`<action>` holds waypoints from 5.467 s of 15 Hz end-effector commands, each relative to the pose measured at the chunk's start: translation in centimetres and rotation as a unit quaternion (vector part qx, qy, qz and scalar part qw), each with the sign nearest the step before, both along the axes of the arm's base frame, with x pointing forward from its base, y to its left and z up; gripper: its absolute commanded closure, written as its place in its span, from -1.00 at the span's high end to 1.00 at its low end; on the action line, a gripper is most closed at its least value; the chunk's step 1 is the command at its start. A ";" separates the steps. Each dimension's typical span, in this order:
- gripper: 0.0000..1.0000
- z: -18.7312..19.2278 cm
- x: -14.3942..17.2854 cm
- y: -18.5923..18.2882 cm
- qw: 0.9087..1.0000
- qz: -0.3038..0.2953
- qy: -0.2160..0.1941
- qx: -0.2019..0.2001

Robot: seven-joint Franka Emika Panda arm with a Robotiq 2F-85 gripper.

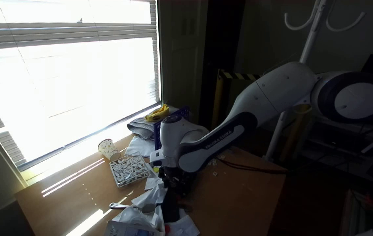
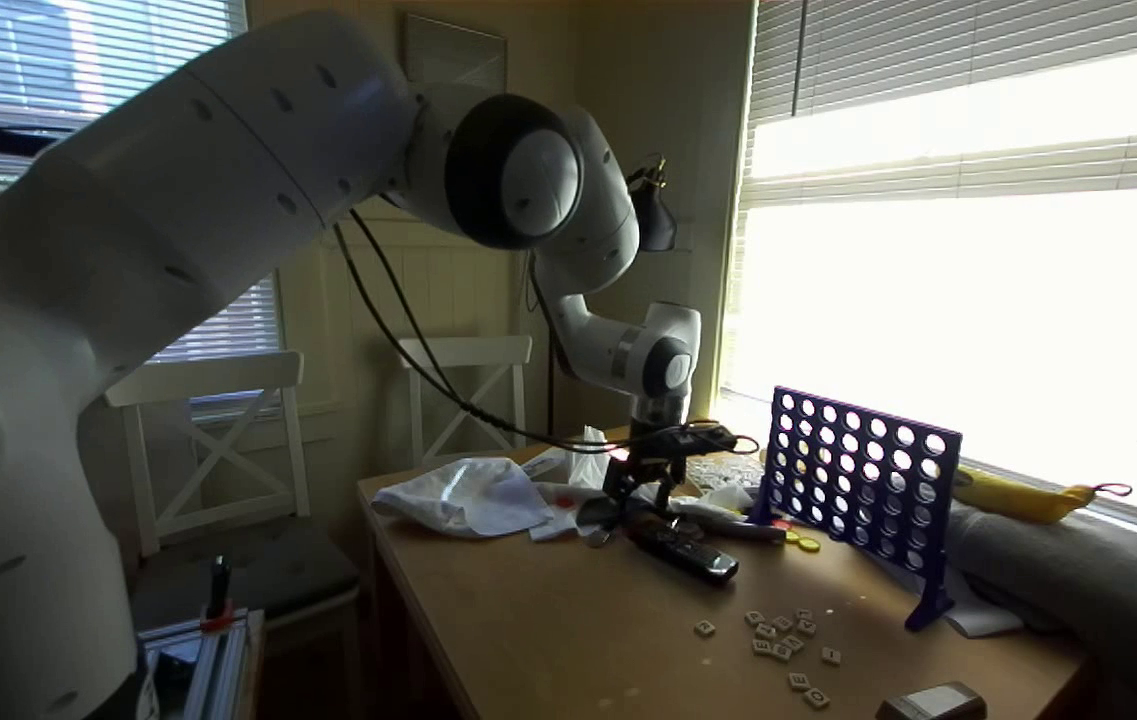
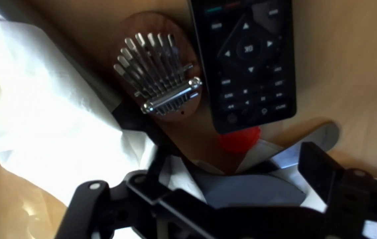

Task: Move the stapler to the right edge of the table and move the spatula to the open space

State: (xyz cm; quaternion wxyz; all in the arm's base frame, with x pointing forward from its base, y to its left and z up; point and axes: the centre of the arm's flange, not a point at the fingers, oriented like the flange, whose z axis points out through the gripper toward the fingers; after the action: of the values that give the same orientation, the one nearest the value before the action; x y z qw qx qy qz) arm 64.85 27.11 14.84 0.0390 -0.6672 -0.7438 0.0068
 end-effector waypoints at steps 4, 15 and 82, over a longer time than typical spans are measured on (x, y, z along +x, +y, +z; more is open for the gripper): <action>1.00 -0.2 4.5 0.0 0.999 0.010 0.011 0.030; 1.00 -0.4 5.1 -0.1 0.999 -0.027 0.045 -0.012; 1.00 1.3 -1.3 1.3 0.999 0.018 -0.045 -0.021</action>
State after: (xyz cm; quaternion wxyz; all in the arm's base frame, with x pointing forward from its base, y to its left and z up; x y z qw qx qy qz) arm 63.53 28.45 16.12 -0.0087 -0.6543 -0.7561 -0.0074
